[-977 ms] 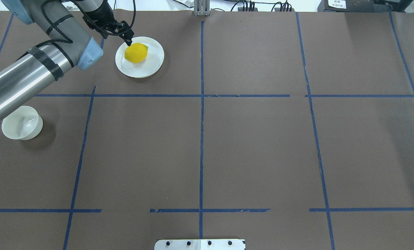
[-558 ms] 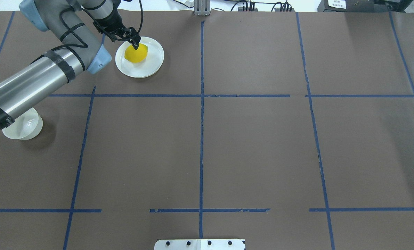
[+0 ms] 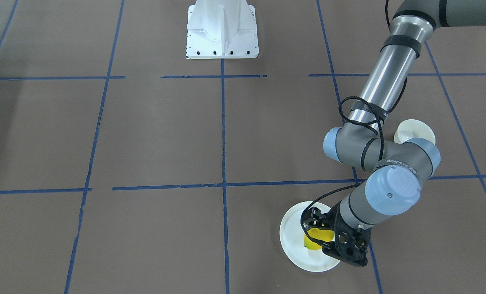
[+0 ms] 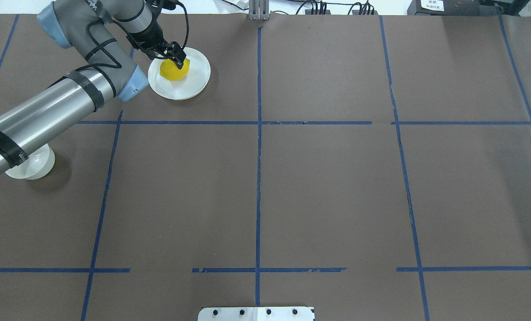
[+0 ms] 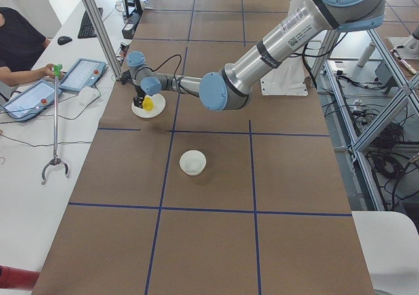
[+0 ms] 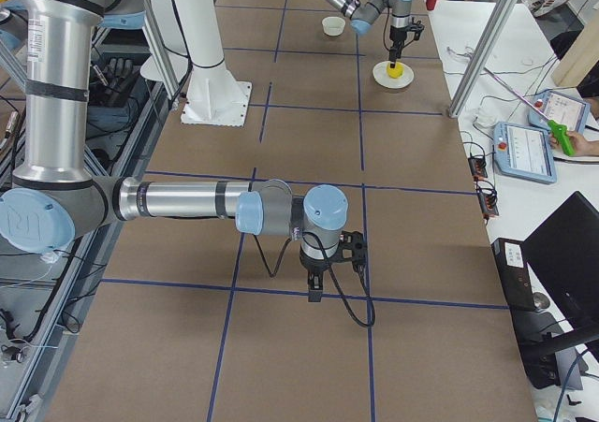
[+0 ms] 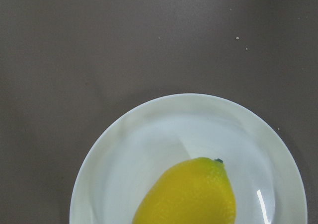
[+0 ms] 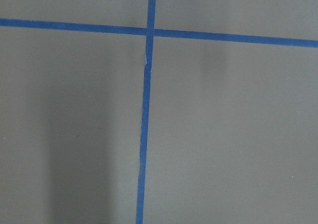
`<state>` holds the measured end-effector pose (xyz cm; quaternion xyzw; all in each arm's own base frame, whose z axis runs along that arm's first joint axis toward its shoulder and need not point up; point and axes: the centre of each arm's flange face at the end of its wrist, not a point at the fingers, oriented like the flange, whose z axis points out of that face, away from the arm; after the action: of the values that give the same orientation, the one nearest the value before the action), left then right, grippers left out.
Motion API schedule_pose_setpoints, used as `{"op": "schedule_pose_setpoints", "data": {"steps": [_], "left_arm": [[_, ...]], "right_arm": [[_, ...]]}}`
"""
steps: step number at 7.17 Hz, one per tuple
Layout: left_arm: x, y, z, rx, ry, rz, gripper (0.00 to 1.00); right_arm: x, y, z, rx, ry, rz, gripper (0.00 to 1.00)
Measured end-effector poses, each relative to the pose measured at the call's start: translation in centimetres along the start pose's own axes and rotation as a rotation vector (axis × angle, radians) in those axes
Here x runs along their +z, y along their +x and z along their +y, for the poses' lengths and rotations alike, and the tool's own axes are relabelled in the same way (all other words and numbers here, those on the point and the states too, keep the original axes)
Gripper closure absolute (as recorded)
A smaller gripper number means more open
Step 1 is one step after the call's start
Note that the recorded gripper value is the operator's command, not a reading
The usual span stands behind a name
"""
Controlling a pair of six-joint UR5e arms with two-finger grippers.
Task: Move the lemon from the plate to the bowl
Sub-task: 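Lower the left gripper around the lemon and close its fingers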
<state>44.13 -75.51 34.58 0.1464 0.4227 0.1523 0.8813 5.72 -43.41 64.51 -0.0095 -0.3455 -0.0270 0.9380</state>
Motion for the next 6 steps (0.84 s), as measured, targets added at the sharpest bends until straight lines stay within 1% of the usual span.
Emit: {"op": "schedule_pose_setpoints", "data": {"steps": [2, 6], "left_arm": [[0.9, 0.3, -0.1, 0.0, 0.017, -0.023, 0.0], [2.5, 1.2, 0.6, -0.008, 0.015, -0.018, 0.0]], "right_arm": [[0.0, 0.0, 0.0, 0.0, 0.0, 0.0, 0.0], [0.0, 0.0, 0.0, 0.0, 0.0, 0.0, 0.0]]}}
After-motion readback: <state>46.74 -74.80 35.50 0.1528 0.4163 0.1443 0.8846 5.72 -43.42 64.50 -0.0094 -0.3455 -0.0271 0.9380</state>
